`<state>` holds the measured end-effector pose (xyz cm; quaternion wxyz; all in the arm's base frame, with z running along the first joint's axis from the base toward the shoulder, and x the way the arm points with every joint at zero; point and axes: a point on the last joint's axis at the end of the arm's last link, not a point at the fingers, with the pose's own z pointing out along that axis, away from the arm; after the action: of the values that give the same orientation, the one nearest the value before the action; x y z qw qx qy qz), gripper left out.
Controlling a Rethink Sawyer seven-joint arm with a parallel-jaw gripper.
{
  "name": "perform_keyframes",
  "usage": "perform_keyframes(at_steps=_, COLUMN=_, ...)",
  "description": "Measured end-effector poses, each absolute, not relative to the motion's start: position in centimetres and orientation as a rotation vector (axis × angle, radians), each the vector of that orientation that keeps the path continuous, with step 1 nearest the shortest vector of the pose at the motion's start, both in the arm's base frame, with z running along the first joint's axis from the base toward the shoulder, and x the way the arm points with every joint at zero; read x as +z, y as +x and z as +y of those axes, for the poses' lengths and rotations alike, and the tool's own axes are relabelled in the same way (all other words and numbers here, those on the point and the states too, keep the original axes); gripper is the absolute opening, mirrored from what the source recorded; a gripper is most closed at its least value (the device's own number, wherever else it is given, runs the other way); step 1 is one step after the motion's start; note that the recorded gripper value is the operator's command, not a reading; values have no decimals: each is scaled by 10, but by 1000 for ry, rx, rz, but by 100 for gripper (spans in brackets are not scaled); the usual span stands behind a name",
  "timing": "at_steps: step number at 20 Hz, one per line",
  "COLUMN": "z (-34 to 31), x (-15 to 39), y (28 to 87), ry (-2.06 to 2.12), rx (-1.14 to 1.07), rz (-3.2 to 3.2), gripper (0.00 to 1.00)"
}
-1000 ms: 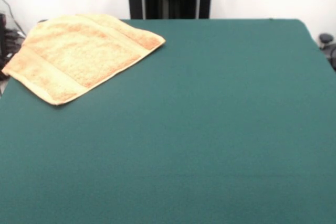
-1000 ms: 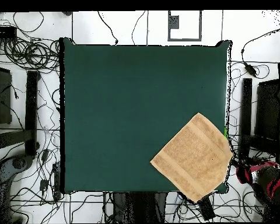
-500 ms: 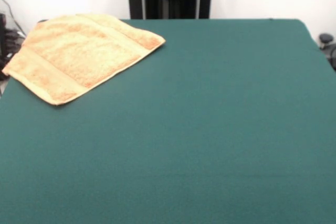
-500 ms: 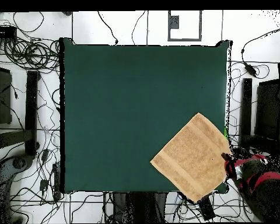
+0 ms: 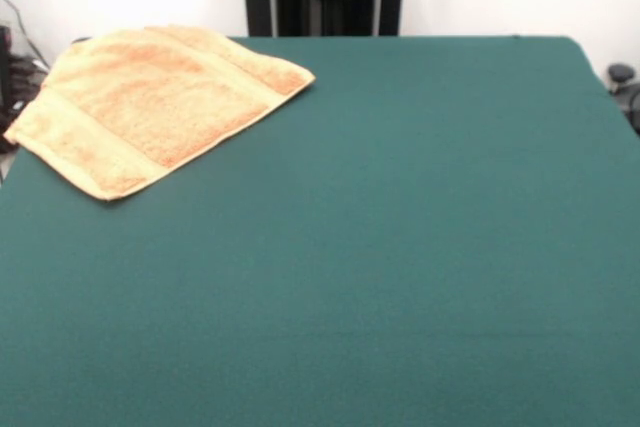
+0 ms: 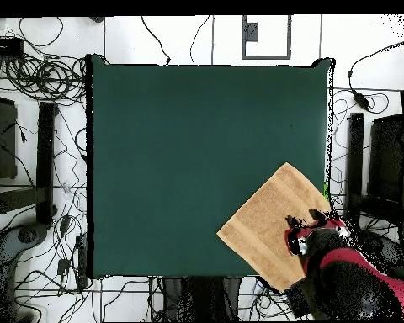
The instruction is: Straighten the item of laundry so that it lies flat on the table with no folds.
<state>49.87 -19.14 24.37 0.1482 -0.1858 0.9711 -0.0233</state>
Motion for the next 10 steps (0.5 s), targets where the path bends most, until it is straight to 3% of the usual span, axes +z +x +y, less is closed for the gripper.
perform_keyframes(at_steps=10, z=-135, x=218, y=460, ry=-515, rx=-111, rz=2813, gripper=100)
